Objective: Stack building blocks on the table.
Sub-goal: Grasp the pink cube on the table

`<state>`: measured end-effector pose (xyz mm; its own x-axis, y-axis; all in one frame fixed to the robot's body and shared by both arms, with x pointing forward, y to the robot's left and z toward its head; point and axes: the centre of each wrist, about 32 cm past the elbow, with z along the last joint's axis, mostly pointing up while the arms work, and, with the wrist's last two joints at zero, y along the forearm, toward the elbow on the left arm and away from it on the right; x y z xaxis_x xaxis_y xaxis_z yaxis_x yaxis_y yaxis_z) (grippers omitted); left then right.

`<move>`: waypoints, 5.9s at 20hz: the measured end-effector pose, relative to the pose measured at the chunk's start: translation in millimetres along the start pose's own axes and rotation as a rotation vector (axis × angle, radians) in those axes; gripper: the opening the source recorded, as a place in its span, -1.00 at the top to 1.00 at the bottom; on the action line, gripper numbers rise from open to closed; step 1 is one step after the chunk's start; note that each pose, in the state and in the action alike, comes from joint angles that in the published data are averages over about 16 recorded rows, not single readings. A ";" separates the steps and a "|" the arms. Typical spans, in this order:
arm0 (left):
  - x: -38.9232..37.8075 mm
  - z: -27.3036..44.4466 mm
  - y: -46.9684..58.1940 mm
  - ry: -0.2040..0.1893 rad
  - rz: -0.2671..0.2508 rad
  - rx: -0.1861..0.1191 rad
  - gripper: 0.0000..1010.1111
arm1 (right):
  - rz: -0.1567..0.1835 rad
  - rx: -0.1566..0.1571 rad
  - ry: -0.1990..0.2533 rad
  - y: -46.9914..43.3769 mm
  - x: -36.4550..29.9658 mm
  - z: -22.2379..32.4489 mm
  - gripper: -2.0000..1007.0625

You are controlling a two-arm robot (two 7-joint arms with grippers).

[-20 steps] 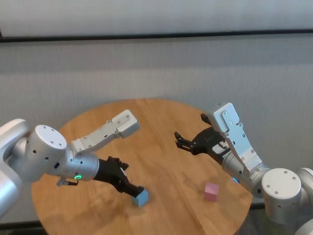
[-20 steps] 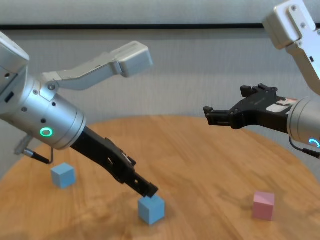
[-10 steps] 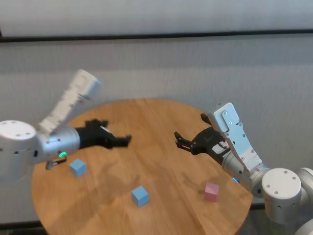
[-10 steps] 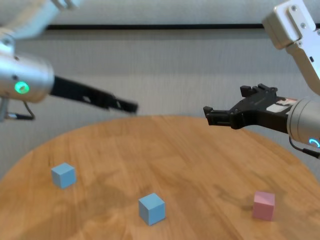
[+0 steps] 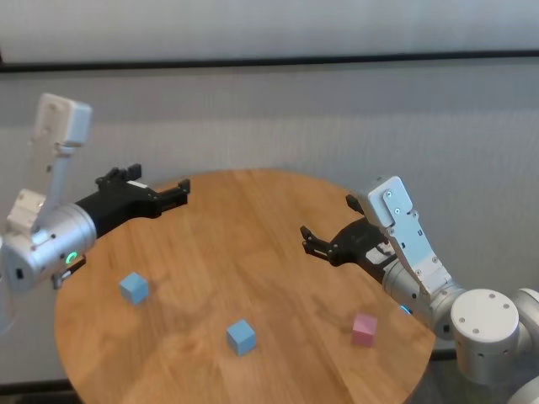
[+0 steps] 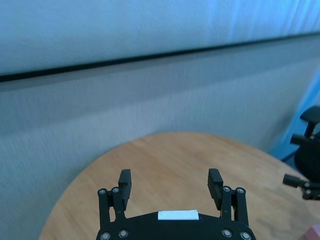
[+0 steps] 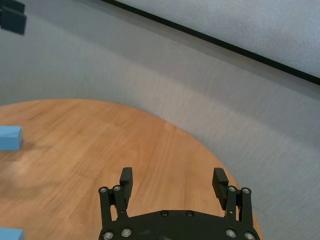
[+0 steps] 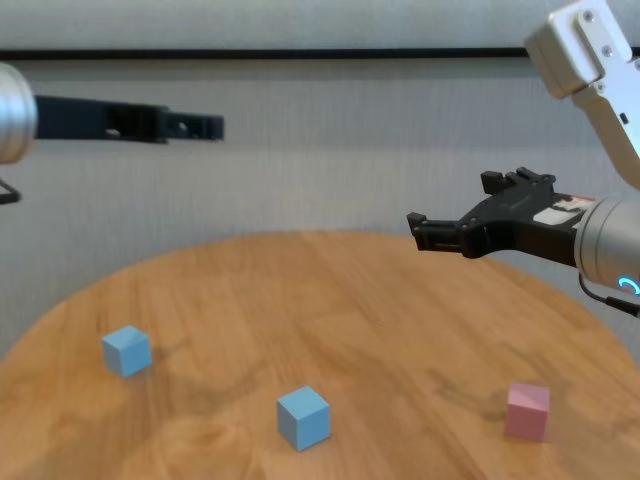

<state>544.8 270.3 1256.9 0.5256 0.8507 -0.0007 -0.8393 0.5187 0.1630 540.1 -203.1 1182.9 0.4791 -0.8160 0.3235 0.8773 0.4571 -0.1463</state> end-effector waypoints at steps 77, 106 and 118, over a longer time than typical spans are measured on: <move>4.3 -26.1 35.1 0.037 -0.096 0.084 -0.99 | 0.392 -0.481 -0.035 -31.7 68.3 -23.2 -0.99; 4.3 -26.1 35.1 0.037 -0.096 0.084 -0.99 | 0.396 -0.503 0.006 -20.8 70.7 -25.2 -0.91; 4.3 -26.0 35.1 0.037 -0.096 0.084 -0.99 | 0.395 -0.502 0.004 -21.2 70.5 -24.8 -0.33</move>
<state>514.0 294.4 1236.9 0.5958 0.8011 -0.0564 -0.7703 0.5900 0.2421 555.9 -279.2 1185.7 0.7683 -0.6217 0.1523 0.5406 0.5028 -0.6744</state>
